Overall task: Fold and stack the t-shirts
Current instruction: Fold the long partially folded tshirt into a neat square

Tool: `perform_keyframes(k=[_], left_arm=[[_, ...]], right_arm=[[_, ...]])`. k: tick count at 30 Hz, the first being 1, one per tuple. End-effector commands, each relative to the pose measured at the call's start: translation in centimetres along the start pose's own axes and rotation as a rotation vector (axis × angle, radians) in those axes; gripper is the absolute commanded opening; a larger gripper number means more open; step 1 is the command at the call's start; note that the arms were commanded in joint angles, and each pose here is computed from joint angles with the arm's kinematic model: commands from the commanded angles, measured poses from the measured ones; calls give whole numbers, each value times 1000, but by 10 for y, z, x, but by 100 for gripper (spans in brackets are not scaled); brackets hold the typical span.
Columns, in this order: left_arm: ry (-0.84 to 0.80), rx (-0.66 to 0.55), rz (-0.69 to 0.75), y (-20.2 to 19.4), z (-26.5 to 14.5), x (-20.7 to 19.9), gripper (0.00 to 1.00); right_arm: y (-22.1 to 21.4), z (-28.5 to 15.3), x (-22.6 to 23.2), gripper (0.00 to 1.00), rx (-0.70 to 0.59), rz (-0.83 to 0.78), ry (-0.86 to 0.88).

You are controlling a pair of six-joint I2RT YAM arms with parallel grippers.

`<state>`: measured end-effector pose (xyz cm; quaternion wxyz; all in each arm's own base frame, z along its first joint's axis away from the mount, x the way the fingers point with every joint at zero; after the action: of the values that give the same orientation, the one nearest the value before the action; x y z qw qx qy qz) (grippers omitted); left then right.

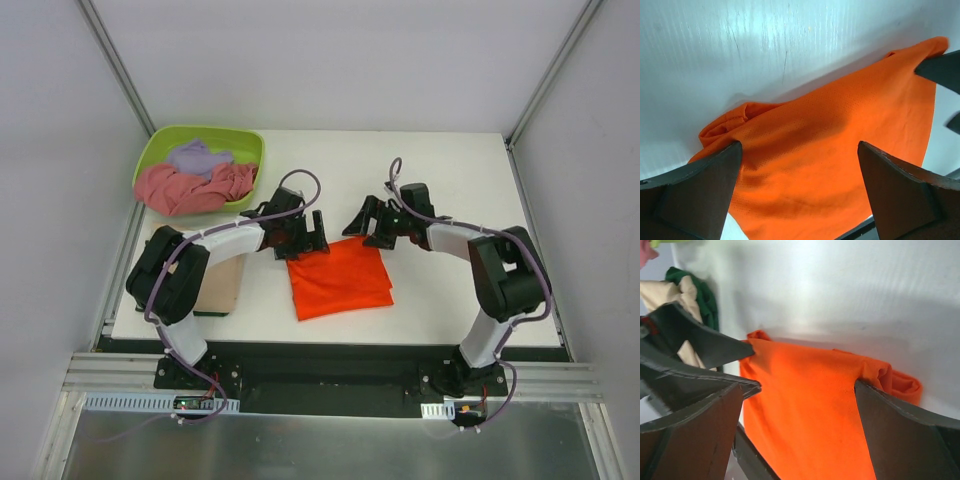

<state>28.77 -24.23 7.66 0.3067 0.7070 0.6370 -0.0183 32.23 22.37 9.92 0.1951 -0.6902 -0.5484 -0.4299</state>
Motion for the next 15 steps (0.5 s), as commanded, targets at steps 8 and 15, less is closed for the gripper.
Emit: perform_keyframes(k=[8,15], left_arm=[[95,22,38,10,14,18,99],[-68,-188,152,71,-48,-37,99]], right_arm=[[17,18,-36,96,-32,52,-83],[35,-66,31,96,-195,-214,-159]])
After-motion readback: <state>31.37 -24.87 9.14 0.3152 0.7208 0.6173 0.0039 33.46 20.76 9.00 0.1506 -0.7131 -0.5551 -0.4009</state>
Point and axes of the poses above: each gripper's point midway between its finger pads, its own z axis out along the fingers, its own x axis along the line the jaws close on, y = z × x, the point moved 4 cm from there along -z, back along the fingers, and after that the axes turned 11 degrees about z, right-handed, at the moved point
